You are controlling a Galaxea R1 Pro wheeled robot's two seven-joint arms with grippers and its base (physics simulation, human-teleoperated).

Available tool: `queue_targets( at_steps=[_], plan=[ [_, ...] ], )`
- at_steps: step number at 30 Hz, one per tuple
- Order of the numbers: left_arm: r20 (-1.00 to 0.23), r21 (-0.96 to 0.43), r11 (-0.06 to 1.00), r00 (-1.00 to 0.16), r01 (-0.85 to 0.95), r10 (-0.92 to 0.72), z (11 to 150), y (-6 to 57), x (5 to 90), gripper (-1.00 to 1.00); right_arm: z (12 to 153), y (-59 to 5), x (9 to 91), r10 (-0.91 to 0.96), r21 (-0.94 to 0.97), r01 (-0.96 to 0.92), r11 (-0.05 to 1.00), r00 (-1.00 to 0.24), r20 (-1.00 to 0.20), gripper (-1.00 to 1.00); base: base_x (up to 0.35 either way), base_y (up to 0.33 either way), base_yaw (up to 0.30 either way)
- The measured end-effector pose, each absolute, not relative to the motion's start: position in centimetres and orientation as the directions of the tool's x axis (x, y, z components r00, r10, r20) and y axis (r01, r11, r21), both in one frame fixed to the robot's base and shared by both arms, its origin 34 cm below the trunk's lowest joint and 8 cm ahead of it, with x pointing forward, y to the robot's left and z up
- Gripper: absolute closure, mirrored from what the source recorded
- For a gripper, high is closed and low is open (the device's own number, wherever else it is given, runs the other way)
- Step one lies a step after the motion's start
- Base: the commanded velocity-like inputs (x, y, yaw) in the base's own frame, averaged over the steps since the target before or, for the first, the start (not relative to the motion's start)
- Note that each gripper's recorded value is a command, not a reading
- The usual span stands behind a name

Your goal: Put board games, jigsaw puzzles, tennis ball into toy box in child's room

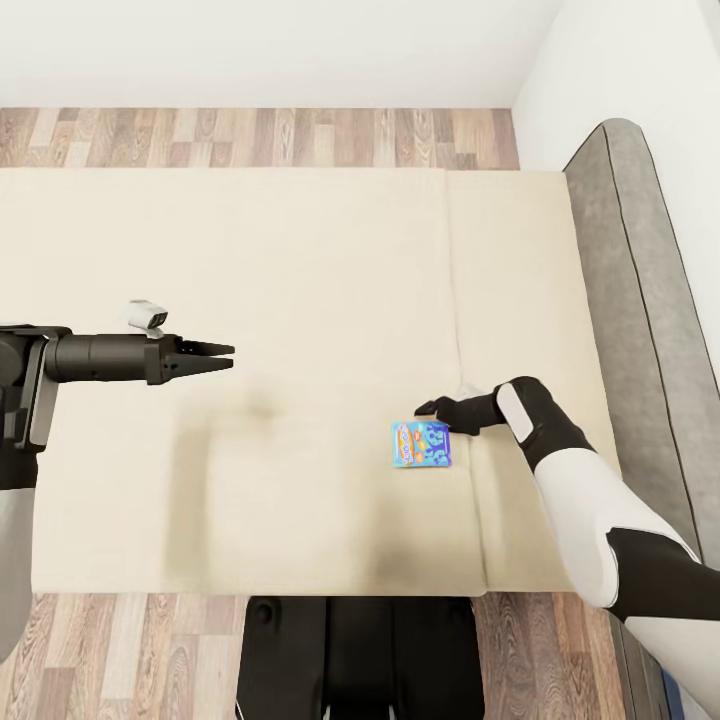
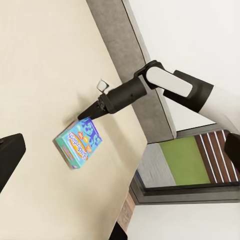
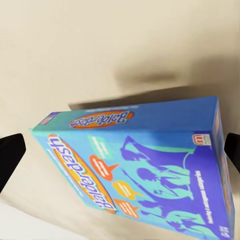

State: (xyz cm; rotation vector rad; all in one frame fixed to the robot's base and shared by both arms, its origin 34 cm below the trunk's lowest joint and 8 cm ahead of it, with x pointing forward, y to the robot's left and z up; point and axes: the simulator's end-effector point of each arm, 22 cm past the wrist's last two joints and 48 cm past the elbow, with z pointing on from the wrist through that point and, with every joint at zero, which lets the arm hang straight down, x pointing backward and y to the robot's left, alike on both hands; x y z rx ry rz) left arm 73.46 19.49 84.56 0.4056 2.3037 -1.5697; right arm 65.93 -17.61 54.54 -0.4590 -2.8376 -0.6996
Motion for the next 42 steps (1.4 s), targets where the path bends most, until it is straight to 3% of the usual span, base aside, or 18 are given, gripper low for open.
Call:
queue_targets(
  at_steps=[42],
  plan=[
    [-0.417, -0.841, 0.356, -0.907, 0.407, 0.052, 84.5, 19.5, 73.5, -1.00, 53.7, -16.9, 63.9, 0.112, 0.377, 0.199, 0.905, -0.964, 0.241, -1.00, 0.000, 0.000, 0.000]
  ],
)
